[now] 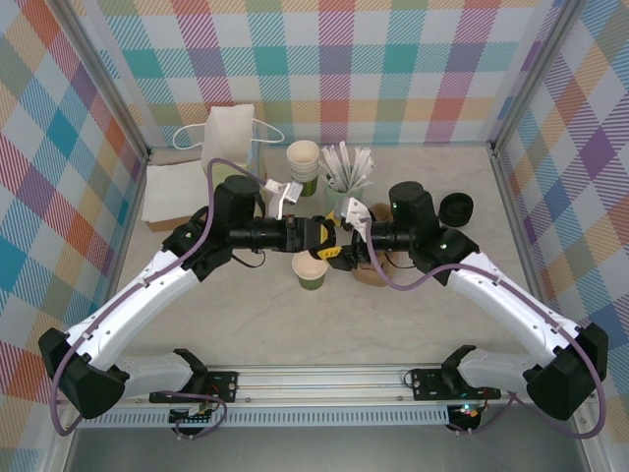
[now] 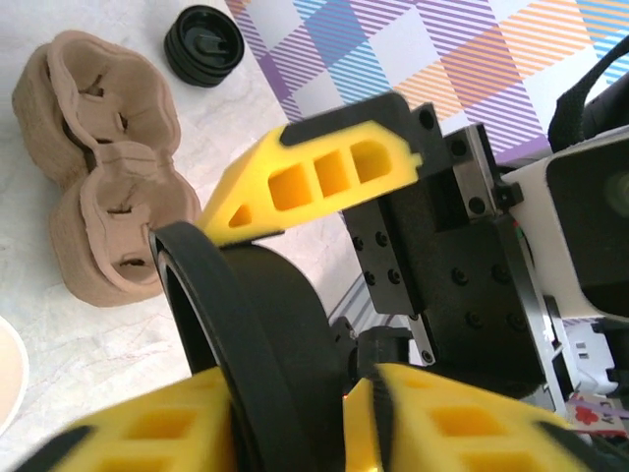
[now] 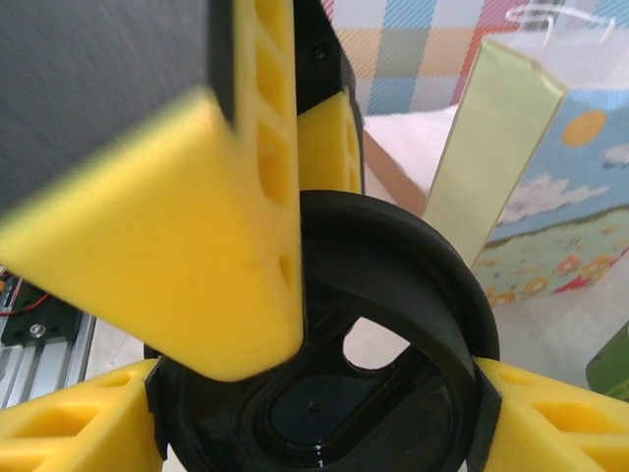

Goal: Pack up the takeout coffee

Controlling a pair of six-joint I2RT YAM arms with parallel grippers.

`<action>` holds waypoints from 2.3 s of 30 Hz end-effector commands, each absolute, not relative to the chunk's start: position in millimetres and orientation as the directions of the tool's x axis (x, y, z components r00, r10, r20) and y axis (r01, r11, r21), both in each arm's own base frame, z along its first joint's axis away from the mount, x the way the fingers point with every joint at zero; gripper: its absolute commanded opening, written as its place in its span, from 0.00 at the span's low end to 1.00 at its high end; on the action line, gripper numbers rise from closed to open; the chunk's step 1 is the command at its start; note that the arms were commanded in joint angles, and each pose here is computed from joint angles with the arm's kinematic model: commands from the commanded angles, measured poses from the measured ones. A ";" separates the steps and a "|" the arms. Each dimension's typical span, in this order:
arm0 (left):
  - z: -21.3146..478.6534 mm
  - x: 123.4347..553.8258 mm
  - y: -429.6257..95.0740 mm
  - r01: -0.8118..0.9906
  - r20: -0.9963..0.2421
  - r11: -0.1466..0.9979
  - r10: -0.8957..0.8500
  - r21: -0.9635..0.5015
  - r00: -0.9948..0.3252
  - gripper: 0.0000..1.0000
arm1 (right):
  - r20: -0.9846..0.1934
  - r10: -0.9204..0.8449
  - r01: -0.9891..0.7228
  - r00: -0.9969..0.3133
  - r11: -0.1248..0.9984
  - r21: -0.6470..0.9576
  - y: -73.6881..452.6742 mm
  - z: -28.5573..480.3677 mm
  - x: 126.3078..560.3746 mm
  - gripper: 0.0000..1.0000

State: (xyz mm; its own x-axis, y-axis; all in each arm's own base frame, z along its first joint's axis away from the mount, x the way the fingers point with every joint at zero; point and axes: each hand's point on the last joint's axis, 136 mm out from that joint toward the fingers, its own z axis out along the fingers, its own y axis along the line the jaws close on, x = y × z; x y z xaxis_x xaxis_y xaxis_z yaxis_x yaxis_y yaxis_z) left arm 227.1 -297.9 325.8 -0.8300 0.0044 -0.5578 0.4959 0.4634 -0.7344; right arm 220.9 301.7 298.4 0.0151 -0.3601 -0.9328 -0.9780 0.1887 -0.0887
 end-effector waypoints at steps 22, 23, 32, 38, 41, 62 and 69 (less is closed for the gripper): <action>221.0 239.4 -138.1 -0.038 -0.611 0.943 -0.245 -0.331 -0.753 0.82 | -0.671 -0.620 -0.872 -0.405 0.482 0.081 278.2 232.0 238.3 0.70; 214.1 236.8 -132.5 -0.061 -0.607 0.945 -0.254 -0.320 -0.753 0.83 | -0.653 -0.633 -0.868 -0.416 0.490 0.078 279.3 229.3 239.0 0.70; 170.4 217.4 -99.6 -0.190 -0.592 0.940 -0.328 -0.285 -0.736 0.87 | -0.481 -0.720 -0.827 -0.500 0.563 0.018 291.1 214.5 250.9 0.70; 154.3 206.9 -91.8 -0.196 -0.594 0.930 -0.351 -0.311 -0.724 0.90 | -0.374 -0.765 -0.826 -0.525 0.563 0.007 305.7 198.4 252.7 0.70; 153.0 204.1 -95.2 -0.146 -0.609 0.928 -0.337 -0.342 -0.718 0.91 | -0.333 -0.779 -0.826 -0.532 0.563 0.002 311.7 188.6 256.2 0.70; 158.4 196.7 -88.7 -0.080 -0.666 0.922 -0.331 -0.378 -0.668 0.99 | -0.208 -0.835 -0.855 -0.509 0.518 0.012 341.2 152.3 262.5 0.71; 159.0 197.7 -89.2 -0.079 -0.669 0.924 -0.327 -0.374 -0.668 0.99 | -0.185 -0.843 -0.859 -0.505 0.511 0.020 343.5 145.3 261.2 0.71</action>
